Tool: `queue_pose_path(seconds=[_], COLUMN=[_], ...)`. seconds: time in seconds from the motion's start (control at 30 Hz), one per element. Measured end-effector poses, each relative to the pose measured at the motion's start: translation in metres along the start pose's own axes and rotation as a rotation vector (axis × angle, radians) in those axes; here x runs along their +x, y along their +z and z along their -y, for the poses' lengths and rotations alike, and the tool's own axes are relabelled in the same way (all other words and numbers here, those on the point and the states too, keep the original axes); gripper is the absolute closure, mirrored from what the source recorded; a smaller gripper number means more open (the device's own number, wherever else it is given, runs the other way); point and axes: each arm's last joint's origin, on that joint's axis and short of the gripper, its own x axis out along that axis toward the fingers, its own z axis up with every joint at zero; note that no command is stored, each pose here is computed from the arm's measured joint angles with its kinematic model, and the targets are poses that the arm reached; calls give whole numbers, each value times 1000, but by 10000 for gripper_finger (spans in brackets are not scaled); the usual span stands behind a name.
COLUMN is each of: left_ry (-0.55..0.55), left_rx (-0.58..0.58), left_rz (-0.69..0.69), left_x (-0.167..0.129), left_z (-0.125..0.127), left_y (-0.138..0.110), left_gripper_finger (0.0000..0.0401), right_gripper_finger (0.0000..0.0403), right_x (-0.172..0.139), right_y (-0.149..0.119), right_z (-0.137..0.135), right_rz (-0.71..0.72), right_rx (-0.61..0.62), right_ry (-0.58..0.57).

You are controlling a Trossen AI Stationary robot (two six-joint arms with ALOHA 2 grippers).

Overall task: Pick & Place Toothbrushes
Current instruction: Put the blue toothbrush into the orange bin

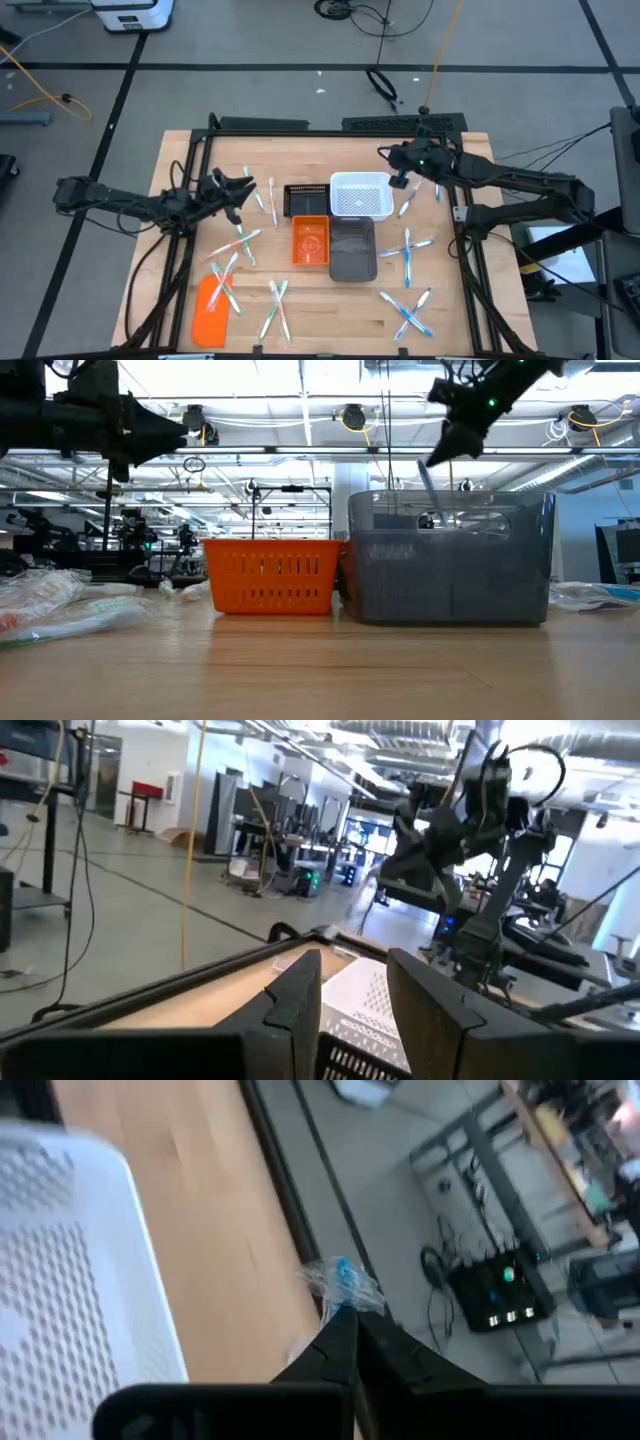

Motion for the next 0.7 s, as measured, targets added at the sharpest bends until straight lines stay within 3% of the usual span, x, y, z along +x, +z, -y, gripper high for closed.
queue_pose_path(seconds=[0.2, 0.7], left_ry=[4, -44], left_rx=[66, 395], left_rz=[-42, -149], left_x=[17, 108], left_z=[11, 67], left_y=[6, 14], left_gripper_finger=[283, 283], right_gripper_finger=[403, 403], right_x=[-12, -47], right_y=[19, 58], right_z=[-6, -29], right_rz=[129, 507], right_rx=[64, 174], right_ry=[29, 324])
